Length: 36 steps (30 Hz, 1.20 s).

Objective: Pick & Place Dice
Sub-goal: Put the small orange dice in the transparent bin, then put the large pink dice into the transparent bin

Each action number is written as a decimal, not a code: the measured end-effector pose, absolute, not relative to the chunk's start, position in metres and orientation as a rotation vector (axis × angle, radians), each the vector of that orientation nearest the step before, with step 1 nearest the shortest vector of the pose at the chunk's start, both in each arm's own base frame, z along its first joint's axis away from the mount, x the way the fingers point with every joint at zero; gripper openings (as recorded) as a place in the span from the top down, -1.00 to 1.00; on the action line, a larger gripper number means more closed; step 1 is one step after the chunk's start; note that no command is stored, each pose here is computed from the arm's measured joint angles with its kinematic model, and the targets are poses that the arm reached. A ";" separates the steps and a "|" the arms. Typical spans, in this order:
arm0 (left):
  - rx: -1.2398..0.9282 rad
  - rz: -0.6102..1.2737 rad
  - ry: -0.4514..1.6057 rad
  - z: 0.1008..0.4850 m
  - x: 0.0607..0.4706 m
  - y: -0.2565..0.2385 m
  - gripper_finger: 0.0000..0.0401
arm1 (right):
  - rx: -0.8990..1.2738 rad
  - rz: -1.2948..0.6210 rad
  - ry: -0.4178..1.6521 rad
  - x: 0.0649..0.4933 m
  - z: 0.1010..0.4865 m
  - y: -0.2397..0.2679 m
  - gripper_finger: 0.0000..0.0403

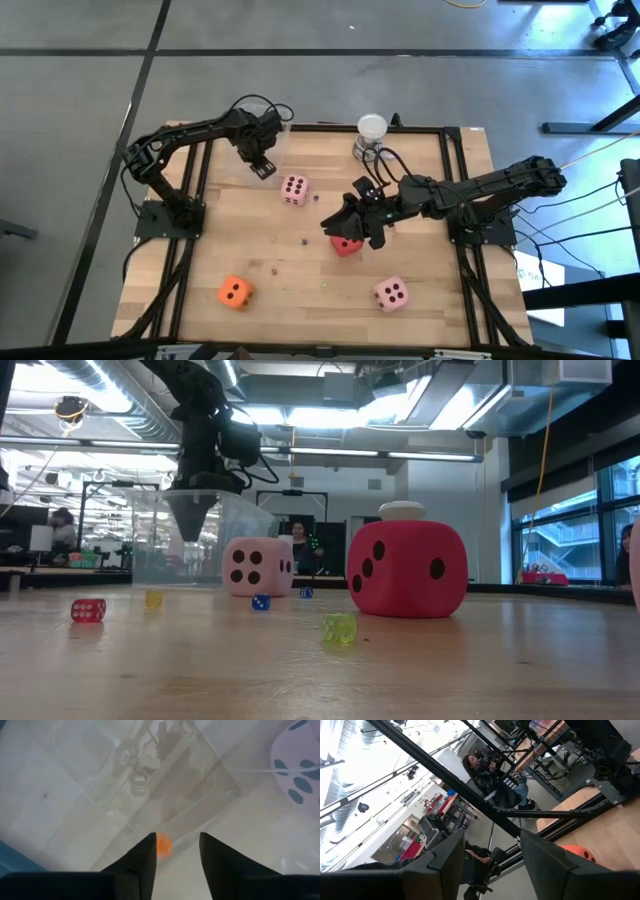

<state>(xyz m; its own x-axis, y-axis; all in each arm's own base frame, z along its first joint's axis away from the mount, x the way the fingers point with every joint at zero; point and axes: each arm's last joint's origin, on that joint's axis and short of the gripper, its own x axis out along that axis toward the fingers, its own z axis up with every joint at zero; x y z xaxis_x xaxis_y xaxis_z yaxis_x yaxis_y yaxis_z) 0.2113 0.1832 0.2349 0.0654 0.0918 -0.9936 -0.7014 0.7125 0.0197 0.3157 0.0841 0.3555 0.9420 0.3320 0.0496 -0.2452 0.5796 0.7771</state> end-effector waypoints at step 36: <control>-0.460 0.275 0.260 0.412 0.183 0.075 0.14 | 0.188 0.316 0.541 0.282 0.321 0.079 0.05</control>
<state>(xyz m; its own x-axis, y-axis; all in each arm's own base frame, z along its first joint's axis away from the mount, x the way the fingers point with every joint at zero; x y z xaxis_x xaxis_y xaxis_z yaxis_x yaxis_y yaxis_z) 0.1826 0.0749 0.4116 0.9304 0.2009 -0.3067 -0.3172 0.8607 -0.3984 0.2821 0.0788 0.3215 0.8106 0.3434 -0.4743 -0.2451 0.9346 0.2577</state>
